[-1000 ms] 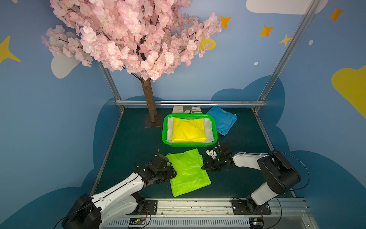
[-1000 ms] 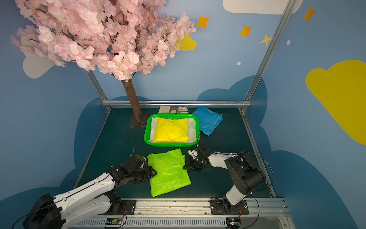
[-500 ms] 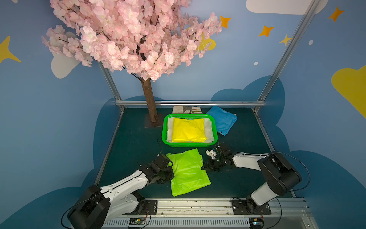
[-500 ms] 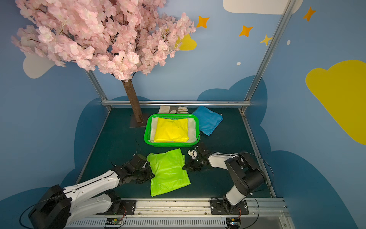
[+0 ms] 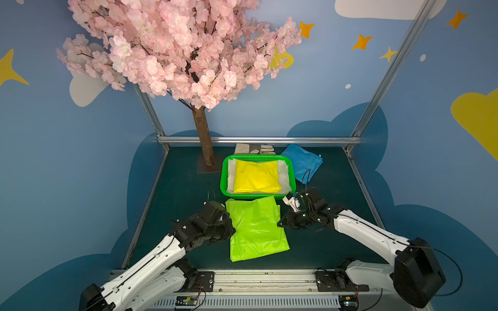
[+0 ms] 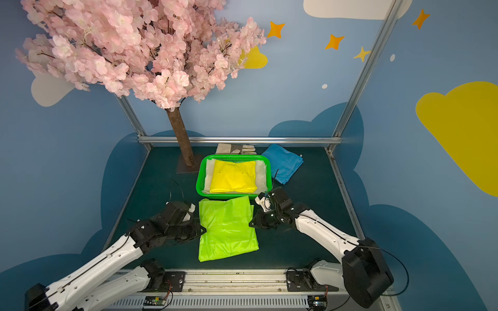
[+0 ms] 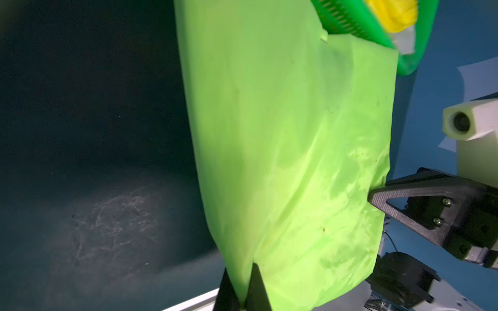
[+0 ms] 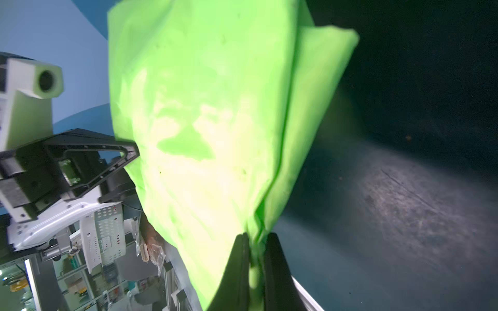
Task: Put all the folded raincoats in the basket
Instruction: Pick up the raincoat from the center of the board, then place the raincoat in the basket, then move the raincoat to the center of the board.
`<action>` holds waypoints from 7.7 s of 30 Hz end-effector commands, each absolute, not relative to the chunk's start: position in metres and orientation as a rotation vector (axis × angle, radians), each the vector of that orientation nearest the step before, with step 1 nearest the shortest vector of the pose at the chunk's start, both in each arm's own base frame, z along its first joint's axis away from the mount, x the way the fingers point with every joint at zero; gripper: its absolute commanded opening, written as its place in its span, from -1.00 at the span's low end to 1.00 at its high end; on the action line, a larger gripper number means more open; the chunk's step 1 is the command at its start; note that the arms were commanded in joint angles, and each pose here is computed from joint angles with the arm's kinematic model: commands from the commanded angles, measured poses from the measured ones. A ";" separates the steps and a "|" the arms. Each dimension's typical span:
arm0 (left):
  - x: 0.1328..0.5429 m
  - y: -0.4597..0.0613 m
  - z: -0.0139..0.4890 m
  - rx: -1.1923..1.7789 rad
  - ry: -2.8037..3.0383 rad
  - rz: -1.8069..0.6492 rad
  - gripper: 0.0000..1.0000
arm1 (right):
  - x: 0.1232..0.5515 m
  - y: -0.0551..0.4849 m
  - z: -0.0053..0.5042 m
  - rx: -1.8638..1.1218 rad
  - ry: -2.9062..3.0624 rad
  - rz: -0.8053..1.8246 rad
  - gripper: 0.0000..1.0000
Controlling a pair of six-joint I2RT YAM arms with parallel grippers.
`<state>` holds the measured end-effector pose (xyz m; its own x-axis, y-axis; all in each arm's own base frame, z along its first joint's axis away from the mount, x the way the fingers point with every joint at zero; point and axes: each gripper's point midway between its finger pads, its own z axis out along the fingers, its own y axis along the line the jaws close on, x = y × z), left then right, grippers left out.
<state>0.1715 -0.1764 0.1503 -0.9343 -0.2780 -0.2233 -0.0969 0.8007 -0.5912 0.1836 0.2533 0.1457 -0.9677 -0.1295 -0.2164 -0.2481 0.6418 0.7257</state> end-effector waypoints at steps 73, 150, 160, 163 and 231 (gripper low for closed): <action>0.543 -0.192 0.114 -0.317 2.749 -0.936 -0.86 | 0.512 0.300 0.130 0.199 2.690 1.288 -1.00; 0.246 -0.191 0.148 -0.160 2.696 -1.015 0.39 | 0.490 0.099 0.018 0.767 2.701 1.097 -0.73; 0.247 -0.193 0.149 -0.157 2.689 -1.031 0.39 | 0.398 0.021 0.055 0.991 2.660 1.029 -1.00; 0.247 -0.194 0.149 -0.155 2.687 -1.038 0.40 | 0.347 -0.033 0.065 1.158 2.601 0.904 -0.41; 0.228 -0.185 0.116 -0.249 2.747 -1.006 0.45 | 0.450 0.115 0.013 0.020 3.179 -0.073 -0.50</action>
<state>0.2301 -0.1859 0.1215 -0.9633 -0.2275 -0.1426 -0.0787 0.7470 -0.6601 0.4618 0.1155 0.0205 -0.9994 0.0270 -0.0221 0.0276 0.9992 -0.0289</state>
